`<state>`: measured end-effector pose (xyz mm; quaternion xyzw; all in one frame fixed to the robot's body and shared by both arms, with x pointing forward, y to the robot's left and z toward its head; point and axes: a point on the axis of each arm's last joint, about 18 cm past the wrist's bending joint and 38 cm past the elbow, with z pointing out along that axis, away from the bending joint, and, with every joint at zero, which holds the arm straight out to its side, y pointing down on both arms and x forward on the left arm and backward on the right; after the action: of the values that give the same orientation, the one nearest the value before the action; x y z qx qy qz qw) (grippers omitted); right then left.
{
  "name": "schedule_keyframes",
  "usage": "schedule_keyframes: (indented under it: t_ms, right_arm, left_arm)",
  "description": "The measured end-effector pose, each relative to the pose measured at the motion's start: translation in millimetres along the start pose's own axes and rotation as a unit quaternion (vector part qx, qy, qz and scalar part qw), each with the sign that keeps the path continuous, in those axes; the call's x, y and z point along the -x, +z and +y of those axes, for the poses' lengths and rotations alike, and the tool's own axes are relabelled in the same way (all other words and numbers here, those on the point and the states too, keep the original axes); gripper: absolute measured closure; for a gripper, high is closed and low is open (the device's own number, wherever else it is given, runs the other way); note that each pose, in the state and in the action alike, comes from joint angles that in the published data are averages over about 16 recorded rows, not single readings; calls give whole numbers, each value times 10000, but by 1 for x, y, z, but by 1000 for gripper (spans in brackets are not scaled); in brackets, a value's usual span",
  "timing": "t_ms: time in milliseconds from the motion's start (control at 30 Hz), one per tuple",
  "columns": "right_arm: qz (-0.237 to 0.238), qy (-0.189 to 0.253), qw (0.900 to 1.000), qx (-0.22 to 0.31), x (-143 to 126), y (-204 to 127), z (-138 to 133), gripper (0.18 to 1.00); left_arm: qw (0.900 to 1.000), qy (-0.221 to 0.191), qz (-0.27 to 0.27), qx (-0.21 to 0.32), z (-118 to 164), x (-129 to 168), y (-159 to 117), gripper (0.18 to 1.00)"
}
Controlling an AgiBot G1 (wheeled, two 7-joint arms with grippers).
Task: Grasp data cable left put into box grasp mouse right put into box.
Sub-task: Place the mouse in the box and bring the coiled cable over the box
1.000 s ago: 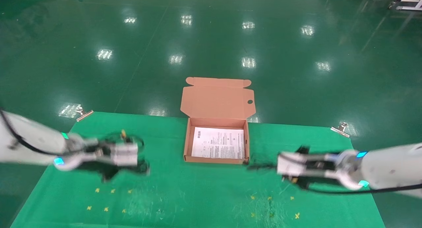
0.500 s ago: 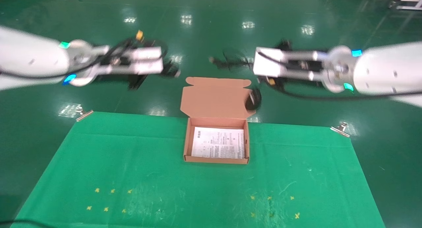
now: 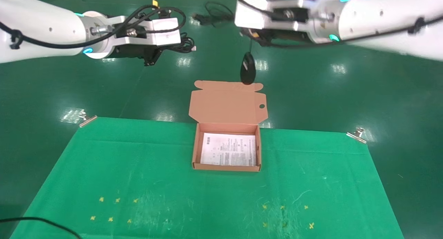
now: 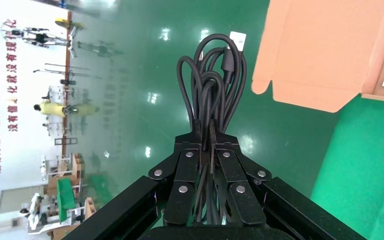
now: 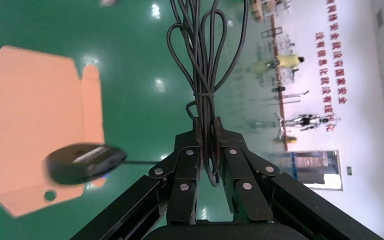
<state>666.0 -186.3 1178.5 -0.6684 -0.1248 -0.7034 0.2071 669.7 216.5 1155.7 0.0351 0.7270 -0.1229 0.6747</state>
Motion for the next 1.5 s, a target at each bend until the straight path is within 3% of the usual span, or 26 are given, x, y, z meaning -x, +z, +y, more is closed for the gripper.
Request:
schedule_keyframes:
  t_ms: [200, 800, 1267, 1500]
  right_arm:
    - [-210, 111, 9997, -56, 23, 8, 0, 964]
    - [-1082, 919, 9897, -188, 136, 60, -1, 964]
    - [-1459, 1867, 9714, 129, 211, 84, 31, 964]
    - [-1602, 2082, 9642, 369, 232, 82, 50, 962]
  left_arm:
    - [9995, 104, 68, 287, 15, -13, 1, 980]
    - [9884, 89, 531, 1419, 67, -64, 3, 980]
    - [9868, 75, 548, 1525, 70, -66, 2, 980]
    - [9867, 81, 553, 1526, 70, -67, 2, 980]
